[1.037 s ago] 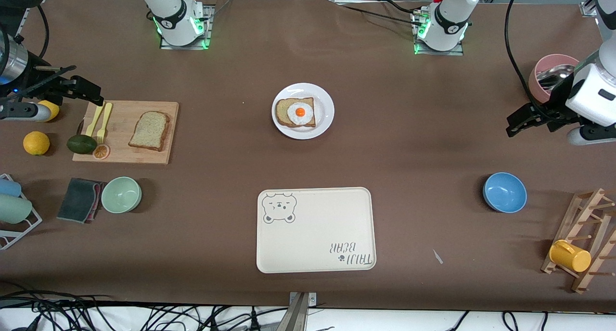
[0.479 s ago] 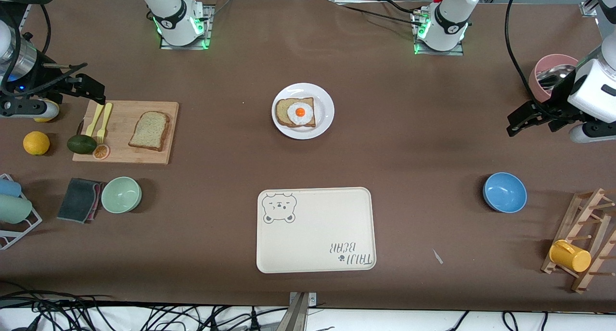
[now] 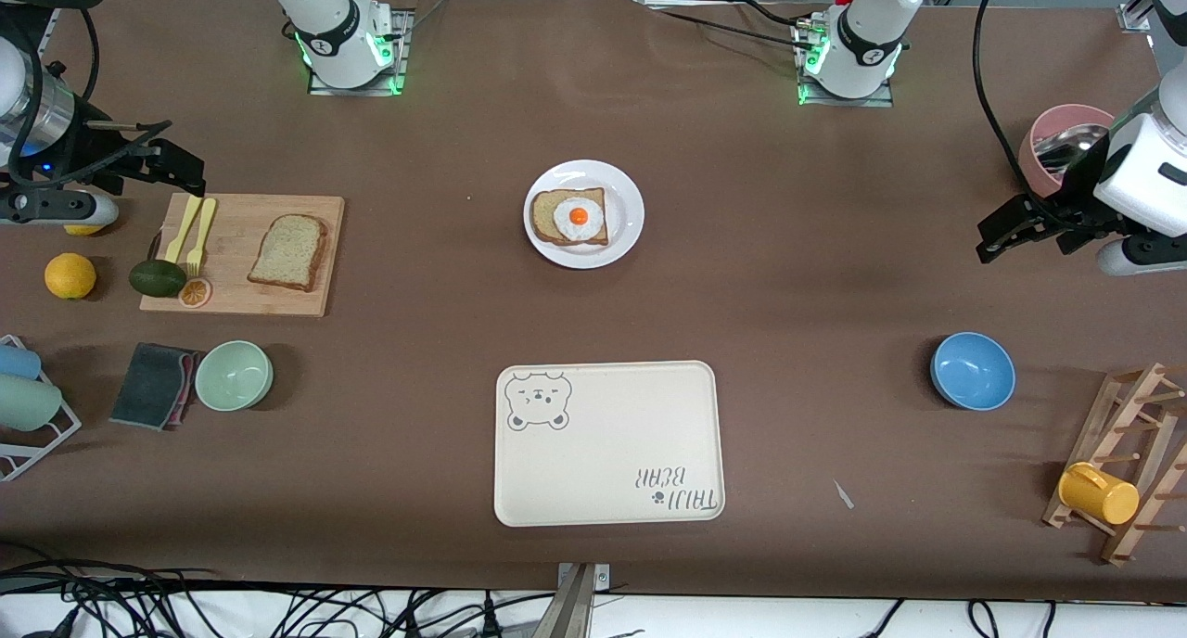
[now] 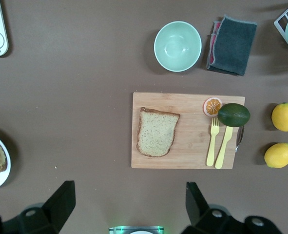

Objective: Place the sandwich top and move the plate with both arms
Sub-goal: 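Reach the right gripper down to the bread slice on the cutting board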

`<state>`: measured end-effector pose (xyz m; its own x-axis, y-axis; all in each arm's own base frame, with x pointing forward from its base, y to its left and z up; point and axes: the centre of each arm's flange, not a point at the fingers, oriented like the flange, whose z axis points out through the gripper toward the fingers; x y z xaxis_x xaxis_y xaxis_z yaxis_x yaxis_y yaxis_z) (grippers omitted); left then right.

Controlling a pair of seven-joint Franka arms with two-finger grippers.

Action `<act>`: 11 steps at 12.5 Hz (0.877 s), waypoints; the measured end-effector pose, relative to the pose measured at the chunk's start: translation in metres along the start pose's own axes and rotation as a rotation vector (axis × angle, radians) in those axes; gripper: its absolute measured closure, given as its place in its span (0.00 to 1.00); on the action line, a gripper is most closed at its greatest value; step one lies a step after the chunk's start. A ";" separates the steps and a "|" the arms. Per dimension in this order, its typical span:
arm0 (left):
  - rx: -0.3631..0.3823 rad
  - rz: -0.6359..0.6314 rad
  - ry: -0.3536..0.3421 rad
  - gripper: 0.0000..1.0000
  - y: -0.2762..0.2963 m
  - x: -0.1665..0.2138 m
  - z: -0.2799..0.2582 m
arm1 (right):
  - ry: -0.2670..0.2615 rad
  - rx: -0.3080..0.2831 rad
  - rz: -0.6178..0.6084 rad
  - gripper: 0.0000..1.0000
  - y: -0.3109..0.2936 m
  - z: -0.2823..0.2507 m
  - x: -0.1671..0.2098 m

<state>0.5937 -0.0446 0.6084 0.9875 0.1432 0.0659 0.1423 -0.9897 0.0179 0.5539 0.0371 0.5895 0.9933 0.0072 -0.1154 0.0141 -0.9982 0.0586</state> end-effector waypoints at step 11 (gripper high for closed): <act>0.000 0.000 0.000 0.00 0.000 0.000 0.000 | -0.023 -0.003 -0.018 0.00 -0.007 0.049 0.004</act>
<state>0.5937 -0.0446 0.6084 0.9875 0.1432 0.0659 0.1423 -0.9897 0.0179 0.5518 0.0408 0.5396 0.9900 0.0236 -0.1389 0.0322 -0.9977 0.0598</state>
